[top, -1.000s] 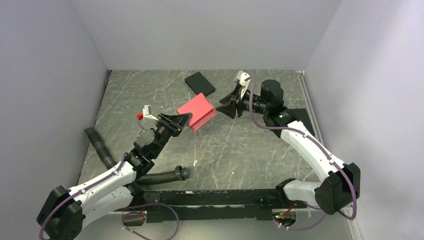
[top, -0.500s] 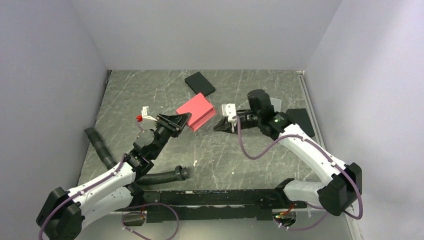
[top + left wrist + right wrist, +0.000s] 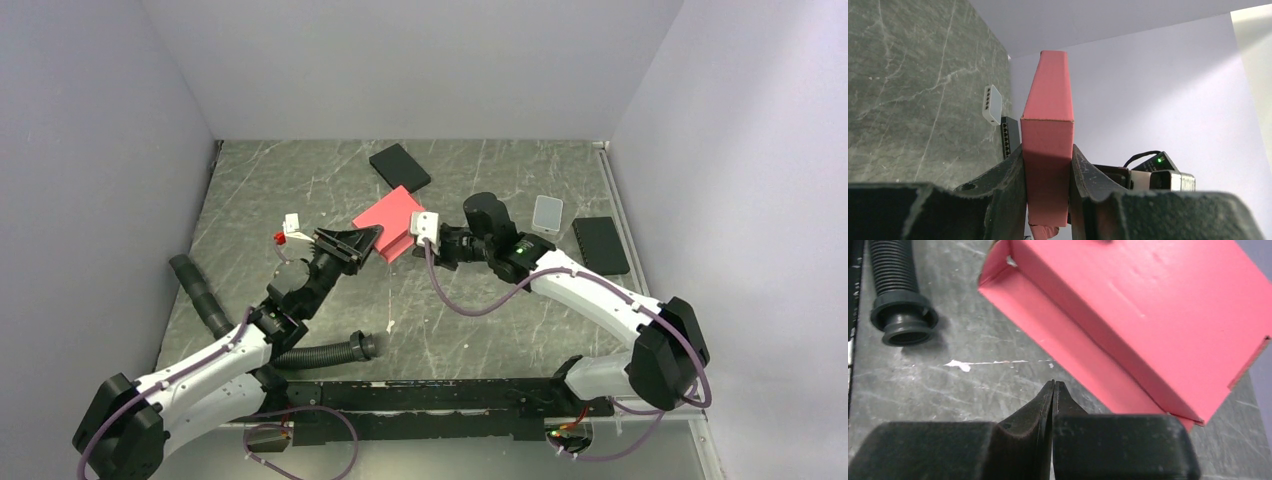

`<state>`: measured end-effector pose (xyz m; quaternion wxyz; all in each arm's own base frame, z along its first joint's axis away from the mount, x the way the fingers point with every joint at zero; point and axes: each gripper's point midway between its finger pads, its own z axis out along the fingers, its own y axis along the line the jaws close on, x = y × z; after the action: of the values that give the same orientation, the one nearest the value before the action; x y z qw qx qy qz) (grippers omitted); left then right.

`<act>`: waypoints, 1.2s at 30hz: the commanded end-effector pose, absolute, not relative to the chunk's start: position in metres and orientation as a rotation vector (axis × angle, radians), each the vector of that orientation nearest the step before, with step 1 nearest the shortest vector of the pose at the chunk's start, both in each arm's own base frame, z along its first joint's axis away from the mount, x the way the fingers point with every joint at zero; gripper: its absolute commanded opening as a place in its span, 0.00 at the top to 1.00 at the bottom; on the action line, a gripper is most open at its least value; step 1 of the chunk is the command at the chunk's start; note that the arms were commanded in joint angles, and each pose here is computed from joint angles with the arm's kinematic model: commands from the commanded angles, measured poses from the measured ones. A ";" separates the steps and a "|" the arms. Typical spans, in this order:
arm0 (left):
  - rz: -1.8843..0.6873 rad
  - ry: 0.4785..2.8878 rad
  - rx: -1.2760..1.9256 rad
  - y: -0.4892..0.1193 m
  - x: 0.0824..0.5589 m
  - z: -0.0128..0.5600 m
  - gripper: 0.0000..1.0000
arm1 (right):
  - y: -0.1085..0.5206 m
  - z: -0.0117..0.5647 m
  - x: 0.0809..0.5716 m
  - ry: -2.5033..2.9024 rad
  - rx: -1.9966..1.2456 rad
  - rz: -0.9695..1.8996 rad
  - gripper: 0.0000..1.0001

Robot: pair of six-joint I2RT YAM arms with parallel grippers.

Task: Fold the paper box
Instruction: Close the paper box.

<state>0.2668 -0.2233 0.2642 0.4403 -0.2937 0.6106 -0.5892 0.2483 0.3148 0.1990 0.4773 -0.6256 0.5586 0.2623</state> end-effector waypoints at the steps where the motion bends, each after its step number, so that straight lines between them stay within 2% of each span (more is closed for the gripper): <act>1: -1.528 1.475 -0.720 -0.228 0.265 0.276 1.00 | 0.324 0.241 0.273 1.334 -1.377 0.579 0.96; 15: -1.526 1.522 -0.727 -0.235 0.269 0.264 1.00 | 0.333 0.262 0.265 1.376 -1.275 0.714 1.00; 36: -1.634 1.484 -0.834 -0.237 0.269 0.263 1.00 | 0.343 0.265 0.255 1.415 -1.199 0.888 1.00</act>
<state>0.2758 -0.2277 0.2521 0.4013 -0.3398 0.5928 -0.6100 0.2479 0.3276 0.2243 0.4669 -0.5066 0.6359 0.3479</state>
